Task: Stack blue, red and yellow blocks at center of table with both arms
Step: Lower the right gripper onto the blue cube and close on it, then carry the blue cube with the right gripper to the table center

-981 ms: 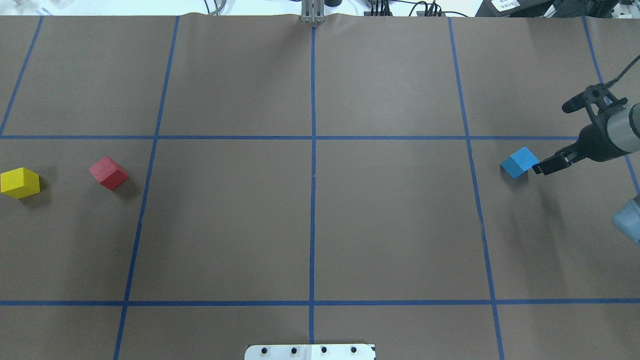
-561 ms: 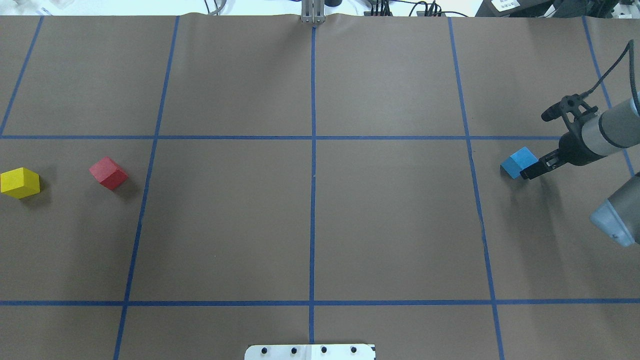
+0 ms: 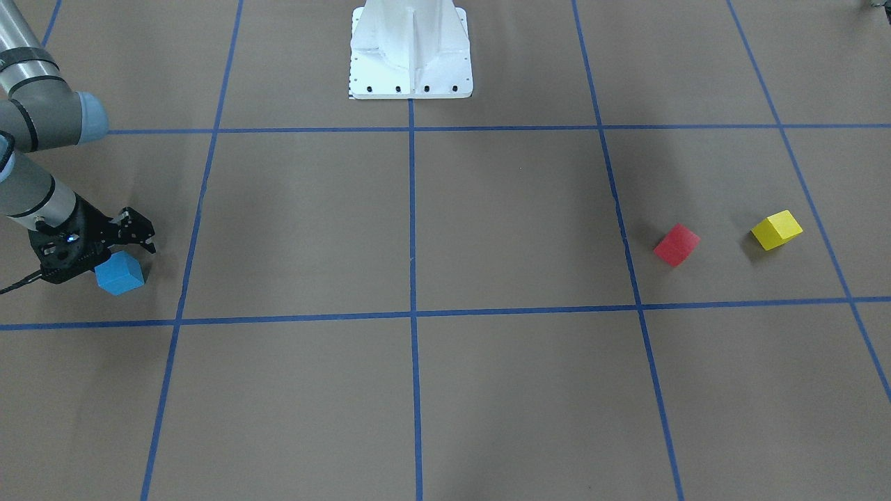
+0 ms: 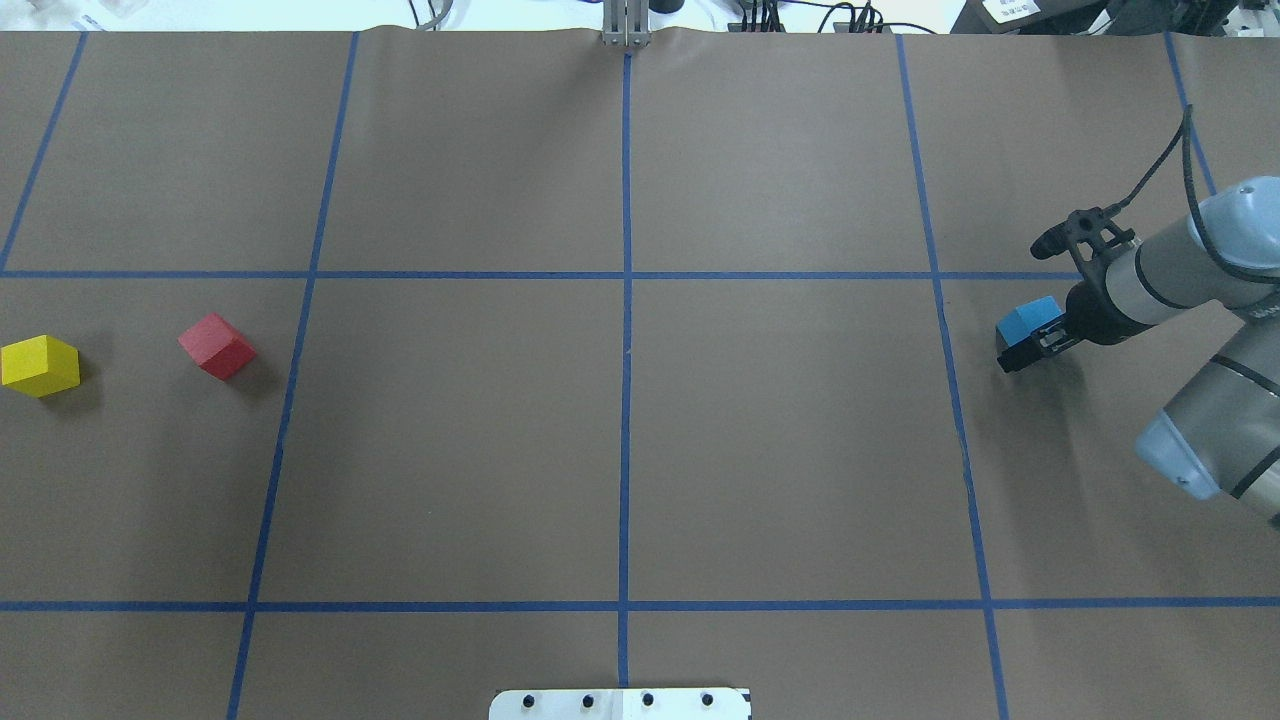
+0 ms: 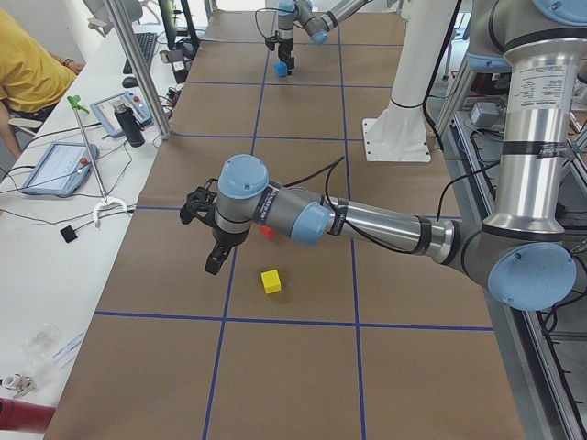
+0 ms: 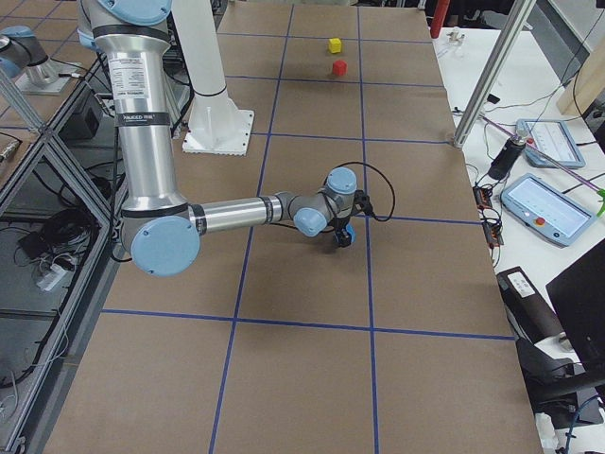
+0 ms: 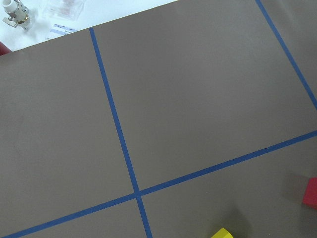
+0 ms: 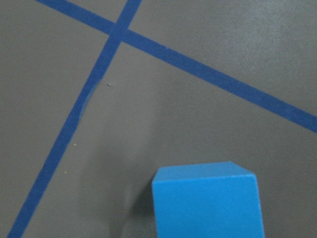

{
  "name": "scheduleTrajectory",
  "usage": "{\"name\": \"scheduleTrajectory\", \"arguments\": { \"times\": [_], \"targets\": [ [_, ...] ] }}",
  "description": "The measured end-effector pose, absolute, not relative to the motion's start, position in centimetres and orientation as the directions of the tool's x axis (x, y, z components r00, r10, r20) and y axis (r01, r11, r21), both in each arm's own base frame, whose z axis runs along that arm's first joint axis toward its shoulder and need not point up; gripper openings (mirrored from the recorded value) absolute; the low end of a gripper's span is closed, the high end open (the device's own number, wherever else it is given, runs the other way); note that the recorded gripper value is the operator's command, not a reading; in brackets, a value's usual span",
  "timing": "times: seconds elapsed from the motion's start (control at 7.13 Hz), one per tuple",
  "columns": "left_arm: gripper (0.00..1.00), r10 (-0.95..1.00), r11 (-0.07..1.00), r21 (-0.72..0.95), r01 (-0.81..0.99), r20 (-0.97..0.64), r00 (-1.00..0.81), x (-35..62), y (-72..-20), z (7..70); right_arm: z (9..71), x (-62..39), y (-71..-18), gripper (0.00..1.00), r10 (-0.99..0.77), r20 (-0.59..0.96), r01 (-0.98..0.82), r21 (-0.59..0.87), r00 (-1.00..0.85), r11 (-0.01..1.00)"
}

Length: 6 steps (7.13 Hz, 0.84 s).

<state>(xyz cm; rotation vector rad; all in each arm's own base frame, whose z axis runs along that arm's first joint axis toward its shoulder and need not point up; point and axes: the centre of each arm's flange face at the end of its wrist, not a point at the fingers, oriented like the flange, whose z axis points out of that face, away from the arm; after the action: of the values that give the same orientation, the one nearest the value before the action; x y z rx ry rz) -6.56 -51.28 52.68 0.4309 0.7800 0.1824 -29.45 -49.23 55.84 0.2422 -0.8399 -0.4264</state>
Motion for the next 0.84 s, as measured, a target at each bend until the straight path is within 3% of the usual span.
{"name": "scheduleTrajectory", "arguments": {
  "times": [0.56, 0.84],
  "targets": [
    [1.0, 0.32, 0.894, 0.448, -0.001, -0.637, 0.701, -6.6, -51.3, 52.9, 49.7, -31.5, -52.5, 0.0, -0.485, 0.669, 0.228, 0.438, 0.564, 0.87],
    [1.0, 0.318, 0.896, 0.444, -0.001, -0.639, 0.701, -6.6, -51.4, 53.1, 44.2, -34.8, -54.1, 0.0, -0.409, 0.718, 0.167, 0.385, 0.563, 0.908]
  ]
}}
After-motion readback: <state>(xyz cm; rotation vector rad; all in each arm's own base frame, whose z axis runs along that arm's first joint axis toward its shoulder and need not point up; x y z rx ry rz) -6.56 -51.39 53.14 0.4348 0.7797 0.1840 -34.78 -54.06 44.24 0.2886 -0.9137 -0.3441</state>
